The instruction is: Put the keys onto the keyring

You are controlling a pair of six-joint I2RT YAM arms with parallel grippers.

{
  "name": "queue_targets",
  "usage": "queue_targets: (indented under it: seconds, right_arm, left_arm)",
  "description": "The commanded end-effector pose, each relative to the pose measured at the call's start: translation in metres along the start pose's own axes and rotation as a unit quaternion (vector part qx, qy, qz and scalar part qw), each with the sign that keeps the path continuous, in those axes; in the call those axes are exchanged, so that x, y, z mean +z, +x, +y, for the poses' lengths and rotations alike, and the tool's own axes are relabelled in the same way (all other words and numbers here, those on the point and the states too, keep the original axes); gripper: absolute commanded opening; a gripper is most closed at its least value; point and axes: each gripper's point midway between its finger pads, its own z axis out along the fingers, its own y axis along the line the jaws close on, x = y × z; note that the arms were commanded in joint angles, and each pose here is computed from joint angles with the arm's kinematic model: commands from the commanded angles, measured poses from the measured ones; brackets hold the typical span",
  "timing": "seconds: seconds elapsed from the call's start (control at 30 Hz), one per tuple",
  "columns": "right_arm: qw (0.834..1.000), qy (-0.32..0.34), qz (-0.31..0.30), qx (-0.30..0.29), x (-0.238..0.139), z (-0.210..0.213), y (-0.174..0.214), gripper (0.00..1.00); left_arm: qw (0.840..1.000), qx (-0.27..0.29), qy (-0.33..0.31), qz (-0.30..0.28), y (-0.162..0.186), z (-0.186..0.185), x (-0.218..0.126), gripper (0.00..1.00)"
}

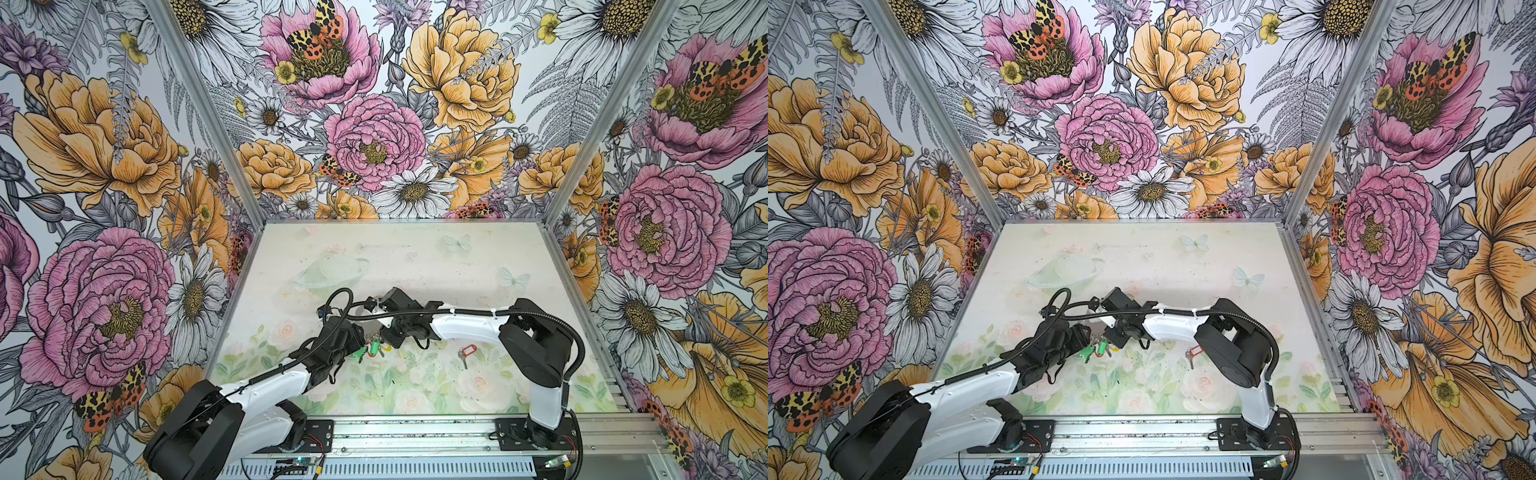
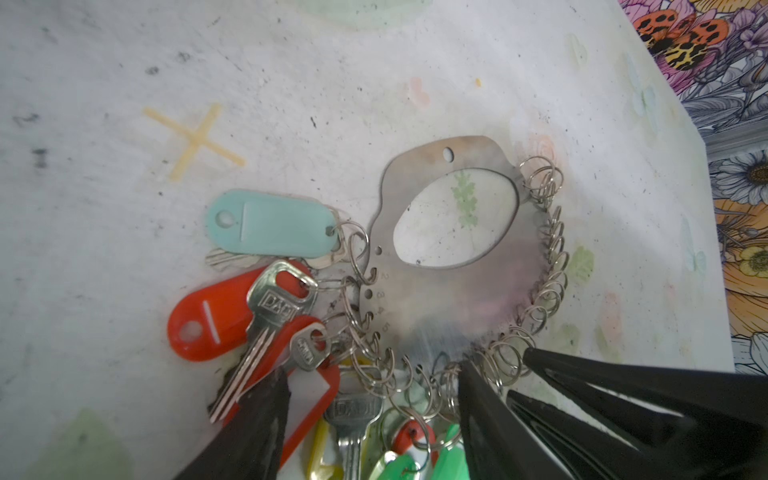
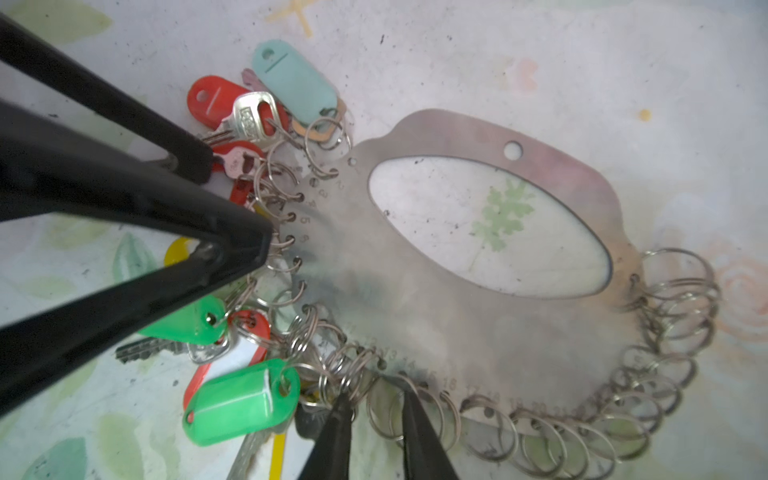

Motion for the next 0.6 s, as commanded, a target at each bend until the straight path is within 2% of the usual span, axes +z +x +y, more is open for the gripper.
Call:
queue_targets:
  seconds: [0.0, 0.1, 0.3, 0.57]
  right_arm:
    - [0.999, 0.014, -0.031, 0.038, -0.008, -0.003, -0.026, 0.24]
    - [0.997, 0.007, -0.035, 0.069, -0.01, -0.001, -0.031, 0.26]
    - [0.994, 0.033, -0.02, 0.105, -0.002, -0.007, -0.025, 0.26]
    - [0.989, 0.029, -0.005, 0.145, 0.008, 0.0, -0.022, 0.25]
  left_arm:
    - [0.994, 0.015, -0.08, 0.066, 0.036, 0.048, 0.0, 0.66]
    - [0.994, 0.015, -0.081, 0.067, 0.036, 0.048, 0.0, 0.66]
    - [0.994, 0.015, -0.082, 0.065, 0.036, 0.049, 0.0, 0.66]
    - [0.995, 0.012, -0.083, 0.061, 0.035, 0.05, 0.0, 0.66]
